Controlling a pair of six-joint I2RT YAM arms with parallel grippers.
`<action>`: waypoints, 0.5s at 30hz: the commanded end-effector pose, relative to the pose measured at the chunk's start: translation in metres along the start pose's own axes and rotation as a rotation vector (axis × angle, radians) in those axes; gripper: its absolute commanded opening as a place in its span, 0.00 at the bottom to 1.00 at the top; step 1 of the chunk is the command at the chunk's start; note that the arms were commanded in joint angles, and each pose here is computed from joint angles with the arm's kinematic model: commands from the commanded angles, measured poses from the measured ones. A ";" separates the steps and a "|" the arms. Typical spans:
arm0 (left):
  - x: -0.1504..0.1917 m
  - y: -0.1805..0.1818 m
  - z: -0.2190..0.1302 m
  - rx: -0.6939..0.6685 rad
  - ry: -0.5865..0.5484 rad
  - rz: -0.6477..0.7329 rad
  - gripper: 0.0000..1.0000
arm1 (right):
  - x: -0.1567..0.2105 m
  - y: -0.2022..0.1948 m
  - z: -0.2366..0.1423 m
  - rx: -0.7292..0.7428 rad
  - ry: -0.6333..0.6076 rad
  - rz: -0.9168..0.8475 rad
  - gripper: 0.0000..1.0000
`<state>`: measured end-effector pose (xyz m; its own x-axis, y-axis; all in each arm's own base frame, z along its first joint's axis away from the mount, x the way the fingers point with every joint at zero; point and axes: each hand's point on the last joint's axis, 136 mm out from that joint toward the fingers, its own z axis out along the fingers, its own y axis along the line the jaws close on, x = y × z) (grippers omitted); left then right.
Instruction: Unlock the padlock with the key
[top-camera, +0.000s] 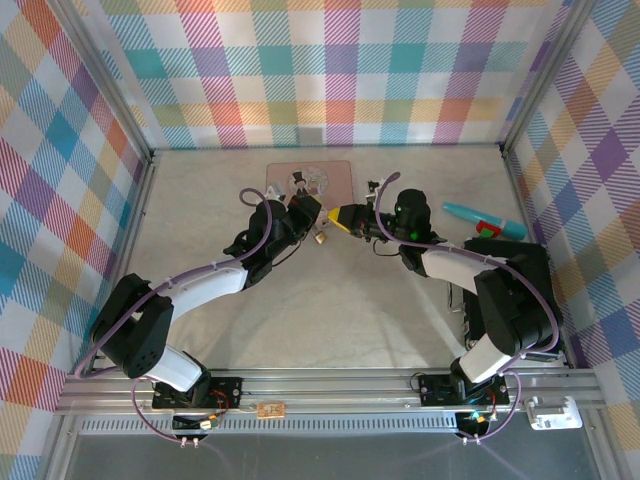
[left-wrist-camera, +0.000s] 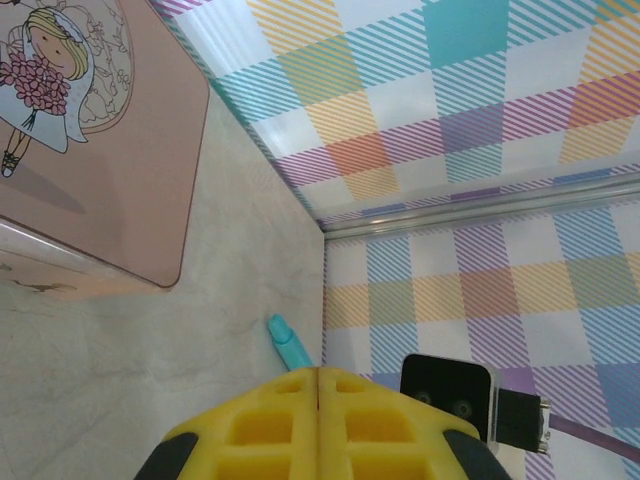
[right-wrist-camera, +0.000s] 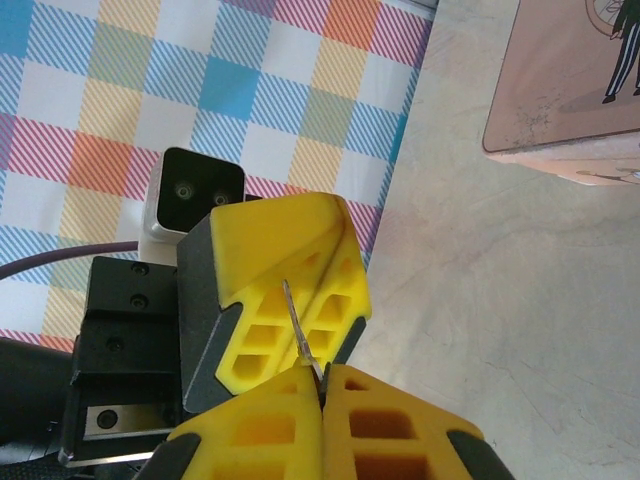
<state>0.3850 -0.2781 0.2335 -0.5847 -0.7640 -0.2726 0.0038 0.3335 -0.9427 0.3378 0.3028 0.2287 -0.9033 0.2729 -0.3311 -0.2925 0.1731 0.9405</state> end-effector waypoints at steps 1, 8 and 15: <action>0.002 -0.001 -0.007 0.002 -0.005 -0.010 0.00 | -0.010 0.018 0.004 -0.048 -0.024 -0.051 0.00; -0.005 0.001 -0.016 -0.015 -0.036 -0.021 0.51 | 0.004 0.004 0.000 0.038 0.060 -0.060 0.00; -0.002 0.019 -0.021 -0.059 0.042 0.007 0.61 | 0.007 -0.010 -0.022 0.153 0.132 -0.117 0.00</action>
<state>0.3752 -0.2635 0.2329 -0.5808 -0.7726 -0.2564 -0.0279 0.3336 -0.9423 0.3348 0.2916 0.2138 -0.9151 0.1886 -0.3563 -0.2940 0.2927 0.9099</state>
